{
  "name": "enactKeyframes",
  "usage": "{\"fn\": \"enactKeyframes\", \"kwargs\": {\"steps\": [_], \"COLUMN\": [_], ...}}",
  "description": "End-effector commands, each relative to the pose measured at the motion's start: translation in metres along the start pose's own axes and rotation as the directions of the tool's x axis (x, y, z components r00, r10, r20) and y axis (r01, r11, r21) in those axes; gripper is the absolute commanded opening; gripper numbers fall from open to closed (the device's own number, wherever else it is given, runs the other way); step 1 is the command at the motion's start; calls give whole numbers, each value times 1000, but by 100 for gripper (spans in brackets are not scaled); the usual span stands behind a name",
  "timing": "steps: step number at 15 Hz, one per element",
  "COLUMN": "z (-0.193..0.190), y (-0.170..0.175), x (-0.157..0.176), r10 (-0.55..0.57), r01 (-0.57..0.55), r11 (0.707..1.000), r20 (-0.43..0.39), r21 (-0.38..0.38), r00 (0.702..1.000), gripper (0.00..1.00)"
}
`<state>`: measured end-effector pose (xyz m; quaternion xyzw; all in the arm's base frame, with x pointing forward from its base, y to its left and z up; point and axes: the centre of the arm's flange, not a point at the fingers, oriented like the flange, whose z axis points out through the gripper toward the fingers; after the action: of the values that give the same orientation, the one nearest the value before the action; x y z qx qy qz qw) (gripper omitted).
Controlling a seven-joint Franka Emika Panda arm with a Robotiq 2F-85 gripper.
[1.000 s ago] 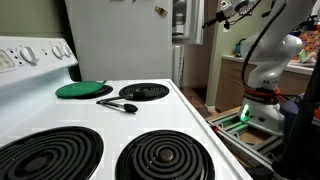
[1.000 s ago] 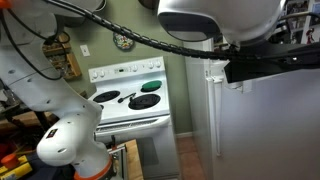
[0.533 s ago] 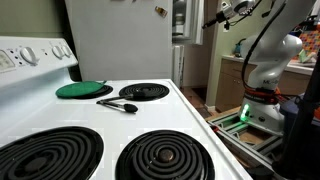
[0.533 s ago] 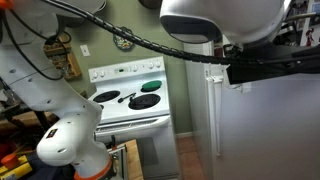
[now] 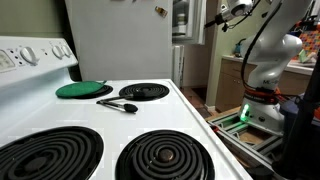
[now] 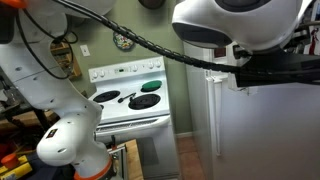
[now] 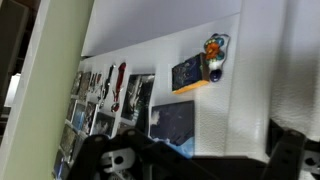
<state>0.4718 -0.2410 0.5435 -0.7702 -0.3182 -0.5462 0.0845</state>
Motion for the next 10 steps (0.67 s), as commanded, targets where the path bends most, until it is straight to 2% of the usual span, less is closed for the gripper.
{"fn": "enactKeyframes", "kwargs": {"steps": [1, 7, 8, 10], "z": [2, -38, -36, -43], "y": [34, 69, 50, 60], "x": [-16, -41, -31, -37], "r10": [-5, -24, -1, -7], "r01": [7, 35, 9, 17], "r11": [997, 987, 992, 989], "r20": [27, 72, 58, 70], "r21": [-73, -157, -127, -147], "r00": [1000, 997, 998, 998], "gripper": [100, 100, 100, 100]}}
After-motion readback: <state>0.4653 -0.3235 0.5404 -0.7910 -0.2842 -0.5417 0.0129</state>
